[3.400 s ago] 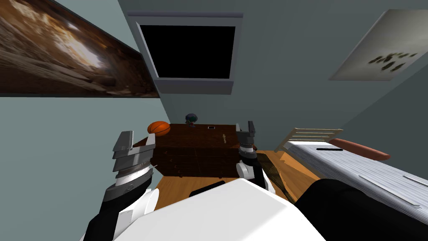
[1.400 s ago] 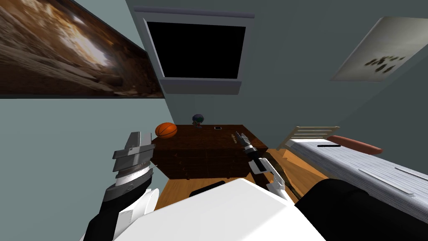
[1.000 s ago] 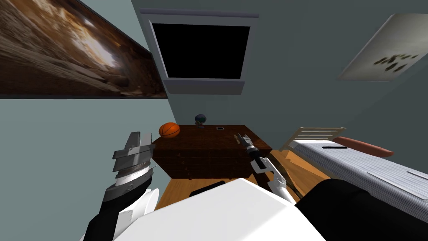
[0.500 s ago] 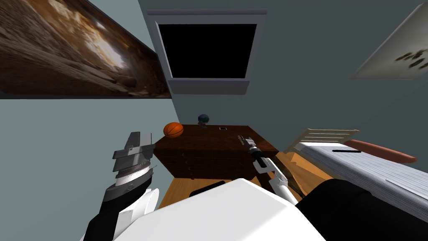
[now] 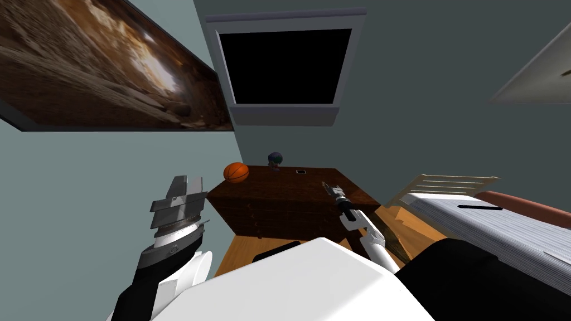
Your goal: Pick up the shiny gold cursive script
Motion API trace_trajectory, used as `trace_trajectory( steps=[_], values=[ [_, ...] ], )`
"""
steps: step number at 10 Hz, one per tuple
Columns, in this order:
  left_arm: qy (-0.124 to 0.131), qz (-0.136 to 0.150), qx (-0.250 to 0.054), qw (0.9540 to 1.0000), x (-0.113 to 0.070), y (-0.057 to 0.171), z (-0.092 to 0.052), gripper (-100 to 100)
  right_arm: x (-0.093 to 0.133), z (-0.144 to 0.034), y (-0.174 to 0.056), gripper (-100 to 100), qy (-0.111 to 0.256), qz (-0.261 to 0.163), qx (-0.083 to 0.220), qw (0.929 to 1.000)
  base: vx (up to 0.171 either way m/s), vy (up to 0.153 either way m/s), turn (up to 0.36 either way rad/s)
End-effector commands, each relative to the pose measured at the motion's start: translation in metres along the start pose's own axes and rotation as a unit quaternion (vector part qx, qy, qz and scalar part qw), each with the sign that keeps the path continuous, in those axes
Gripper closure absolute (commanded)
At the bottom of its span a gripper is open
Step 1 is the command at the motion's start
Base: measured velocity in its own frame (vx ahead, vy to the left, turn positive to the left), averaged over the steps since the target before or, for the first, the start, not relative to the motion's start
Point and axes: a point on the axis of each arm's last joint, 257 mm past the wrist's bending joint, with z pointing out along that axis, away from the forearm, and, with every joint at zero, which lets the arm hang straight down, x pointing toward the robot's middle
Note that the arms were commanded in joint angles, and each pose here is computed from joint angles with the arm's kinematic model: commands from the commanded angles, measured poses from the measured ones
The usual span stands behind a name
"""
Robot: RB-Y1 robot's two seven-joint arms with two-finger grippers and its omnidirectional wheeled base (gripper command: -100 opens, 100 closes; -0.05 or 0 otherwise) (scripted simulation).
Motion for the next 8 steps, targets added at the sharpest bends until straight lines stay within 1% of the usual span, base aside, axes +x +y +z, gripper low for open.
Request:
trace_trajectory(
  steps=[1,2,3,5,6,7,8],
  values=[
    [0.000,0.000,0.000,1.0000,0.000,0.000,0.000,0,0.012,0.003,-0.018,-100,0.017,-0.018,0.023,0.9994,0.024,0.049,0.090],
    [0.000,0.000,0.000,1.0000,0.000,0.000,0.000,0,0.019,0.003,-0.030,-100,0.027,-0.028,0.037,0.9986,0.035,0.052,0.062],
    [0.000,0.000,0.000,1.0000,0.000,0.000,0.000,0,0.019,0.003,-0.030,-100,0.027,-0.028,0.037,0.9986,0.020,0.043,0.008],
    [0.000,0.000,0.000,1.0000,0.000,0.000,0.000,0,0.031,0.004,-0.050,-100,0.046,-0.047,0.061,0.9960,0.018,0.041,0.050],
    [0.000,0.000,0.000,1.0000,0.000,0.000,0.000,0,0.037,0.004,-0.060,-100,0.055,-0.055,0.072,0.9944,0.029,0.055,0.047],
    [0.000,0.000,0.000,1.0000,0.000,0.000,0.000,0,0.046,0.003,-0.075,-100,0.069,-0.068,0.089,0.9913,0.042,0.062,0.065],
    [0.000,0.000,0.000,1.0000,0.000,0.000,0.000,0,0.052,0.002,-0.085,-100,0.080,-0.077,0.101,0.9887,0.052,0.064,0.072]
  ],
)
